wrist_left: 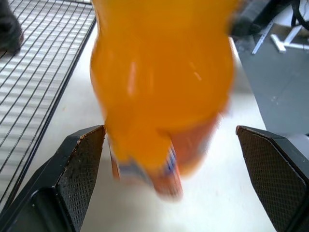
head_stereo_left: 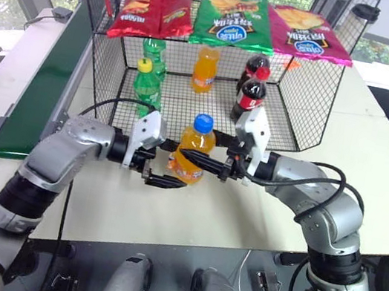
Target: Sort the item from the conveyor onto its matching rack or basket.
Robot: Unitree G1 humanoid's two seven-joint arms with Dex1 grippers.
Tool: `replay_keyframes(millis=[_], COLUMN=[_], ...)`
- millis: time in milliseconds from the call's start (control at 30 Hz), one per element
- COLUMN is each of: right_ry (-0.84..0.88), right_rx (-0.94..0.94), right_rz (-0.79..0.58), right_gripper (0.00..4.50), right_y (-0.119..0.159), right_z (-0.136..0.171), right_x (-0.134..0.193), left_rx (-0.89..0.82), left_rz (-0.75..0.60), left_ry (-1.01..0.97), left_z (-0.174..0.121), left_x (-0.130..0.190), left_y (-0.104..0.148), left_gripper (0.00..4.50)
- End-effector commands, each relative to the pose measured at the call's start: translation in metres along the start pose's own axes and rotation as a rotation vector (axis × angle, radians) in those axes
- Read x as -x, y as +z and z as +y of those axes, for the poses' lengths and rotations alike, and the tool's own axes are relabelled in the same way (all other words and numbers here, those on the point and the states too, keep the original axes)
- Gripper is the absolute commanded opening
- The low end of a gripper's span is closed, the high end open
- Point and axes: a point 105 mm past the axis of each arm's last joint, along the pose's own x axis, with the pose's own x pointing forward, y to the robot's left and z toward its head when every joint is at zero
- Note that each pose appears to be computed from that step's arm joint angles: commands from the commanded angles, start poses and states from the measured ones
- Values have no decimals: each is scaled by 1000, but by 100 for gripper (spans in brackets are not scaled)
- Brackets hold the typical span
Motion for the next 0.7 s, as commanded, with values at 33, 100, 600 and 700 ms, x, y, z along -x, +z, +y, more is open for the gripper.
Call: replay_keyframes(millis=[33,100,600,700], right_ry=[-19,-28,-423,-458], right_rx=[62,63,146,155], right_rz=[-50,-49,-78,-93], right_gripper=[251,251,251,251], right_y=[16,15,28,32], right_z=[-2,-4,-82,-91], right_x=[3,3,-16,-21], left_rx=[-17,-3,71,86], left_rz=[-45,-64,-296,-306], left_ry=[100,143,519,603], left_z=[8,11,13,19], left_x=[22,27,22,27], left_y=[11,13,31,26], left_gripper=[450,450,450,450])
